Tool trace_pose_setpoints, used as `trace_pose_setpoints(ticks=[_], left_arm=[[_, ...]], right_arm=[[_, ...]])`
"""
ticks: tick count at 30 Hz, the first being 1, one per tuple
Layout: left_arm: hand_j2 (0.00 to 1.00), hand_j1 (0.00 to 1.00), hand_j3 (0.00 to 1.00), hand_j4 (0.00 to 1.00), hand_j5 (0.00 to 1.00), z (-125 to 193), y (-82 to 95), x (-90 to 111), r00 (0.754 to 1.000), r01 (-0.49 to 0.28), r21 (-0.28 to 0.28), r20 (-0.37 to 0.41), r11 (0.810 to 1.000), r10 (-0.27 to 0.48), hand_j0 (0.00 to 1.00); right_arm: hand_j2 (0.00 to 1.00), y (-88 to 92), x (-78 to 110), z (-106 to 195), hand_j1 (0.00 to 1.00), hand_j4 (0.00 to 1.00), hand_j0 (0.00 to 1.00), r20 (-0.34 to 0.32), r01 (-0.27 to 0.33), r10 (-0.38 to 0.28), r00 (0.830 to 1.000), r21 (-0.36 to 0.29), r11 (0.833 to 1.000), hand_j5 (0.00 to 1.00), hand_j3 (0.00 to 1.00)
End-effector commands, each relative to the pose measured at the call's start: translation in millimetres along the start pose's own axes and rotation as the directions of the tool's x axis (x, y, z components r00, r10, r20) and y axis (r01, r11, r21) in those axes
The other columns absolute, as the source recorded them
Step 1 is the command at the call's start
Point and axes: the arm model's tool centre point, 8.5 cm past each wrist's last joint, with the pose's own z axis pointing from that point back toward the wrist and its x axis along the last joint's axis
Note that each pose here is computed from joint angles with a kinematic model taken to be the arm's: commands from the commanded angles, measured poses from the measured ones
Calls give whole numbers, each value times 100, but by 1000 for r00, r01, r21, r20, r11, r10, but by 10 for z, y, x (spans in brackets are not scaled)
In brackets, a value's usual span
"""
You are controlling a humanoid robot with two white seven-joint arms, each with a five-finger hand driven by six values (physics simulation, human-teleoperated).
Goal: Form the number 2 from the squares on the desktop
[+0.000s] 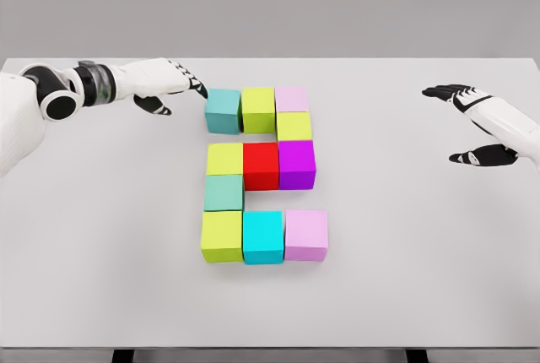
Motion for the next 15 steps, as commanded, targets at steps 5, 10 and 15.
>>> trace_pose_setpoints(ticks=[5, 10, 15], left_arm=[[78, 78, 78, 78, 78, 42, -12, -25, 1000, -8, 7, -5, 1000, 8, 78], [78, 78, 78, 78, 78, 113, -33, -77, 1000, -5, 0, -16, 1000, 5, 78], [78, 78, 78, 78, 78, 143, 24, -14, 1000, 27, 10, 6, 1000, -27, 78]], right_arm=[[100, -6, -1, 6, 100, 100, 100, -1, 5, -5, 1000, -4, 1000, 100, 100], [100, -11, -5, 5, 100, 100, 100, -2, 4, -4, 1000, -5, 1000, 100, 100], [100, -4, -6, 8, 100, 100, 100, -2, 5, -5, 1000, -4, 1000, 100, 100]])
